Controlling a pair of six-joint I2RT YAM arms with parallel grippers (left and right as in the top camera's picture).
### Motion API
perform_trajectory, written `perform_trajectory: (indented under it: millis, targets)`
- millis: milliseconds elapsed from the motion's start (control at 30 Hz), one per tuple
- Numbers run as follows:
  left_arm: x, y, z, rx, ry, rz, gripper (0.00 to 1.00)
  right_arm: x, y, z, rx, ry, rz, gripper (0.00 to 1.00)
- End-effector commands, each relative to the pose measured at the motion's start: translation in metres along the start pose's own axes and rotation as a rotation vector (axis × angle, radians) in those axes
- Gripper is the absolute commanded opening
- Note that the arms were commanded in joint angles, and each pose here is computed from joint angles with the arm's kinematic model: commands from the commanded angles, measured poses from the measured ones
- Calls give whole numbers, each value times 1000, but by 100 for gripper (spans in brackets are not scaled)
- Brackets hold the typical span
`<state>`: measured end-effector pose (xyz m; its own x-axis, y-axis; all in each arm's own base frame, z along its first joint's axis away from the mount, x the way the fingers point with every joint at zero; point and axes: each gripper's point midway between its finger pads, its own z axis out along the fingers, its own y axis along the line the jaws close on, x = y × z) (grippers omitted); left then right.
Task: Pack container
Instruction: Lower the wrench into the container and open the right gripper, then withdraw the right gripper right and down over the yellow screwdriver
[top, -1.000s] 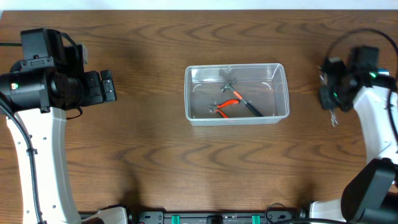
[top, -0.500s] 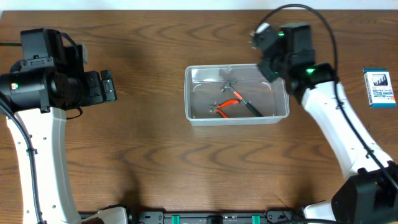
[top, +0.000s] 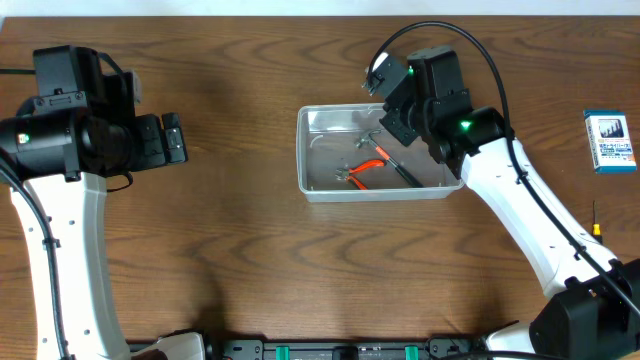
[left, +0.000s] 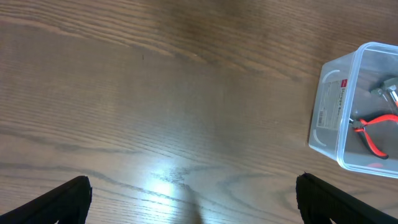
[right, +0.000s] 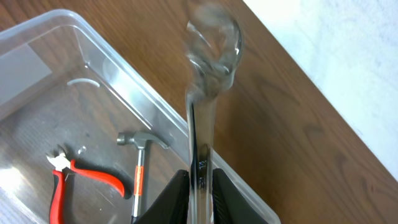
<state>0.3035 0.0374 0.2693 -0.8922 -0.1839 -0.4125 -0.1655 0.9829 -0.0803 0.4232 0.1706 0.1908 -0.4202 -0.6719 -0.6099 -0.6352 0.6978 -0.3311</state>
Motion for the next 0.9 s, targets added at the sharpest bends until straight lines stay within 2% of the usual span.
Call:
perform_trajectory:
  millis: [0,267,367,467,600,633,733,867]
  targets:
    - [-3,2,-4,-10,-11,-4,98,17,10,7,-23,43,-12,17]
    - [-3,2,-4,-10,-11,-4,98,74,41,26,-89,170,-14,17]
    - [-3,2,-4,-10,-11,-4,98,79,43,27,-94,179,-12,15]
    - [-3,2,-4,-10,-11,-4,98,70,38,28,-72,143,21,19]
    - [-3,2,-4,-10,-10,-4,98,45,24,27,-21,63,111,35]
    - [-3,2,-4,-10,-8,-4,98,39,18,25,3,50,131,46]
    - [0,3,-4,-10,2,-5,98,31,-8,15,115,49,213,99]
    - [2,3,-4,-10,9,-6,98,38,-52,-11,291,70,320,99]
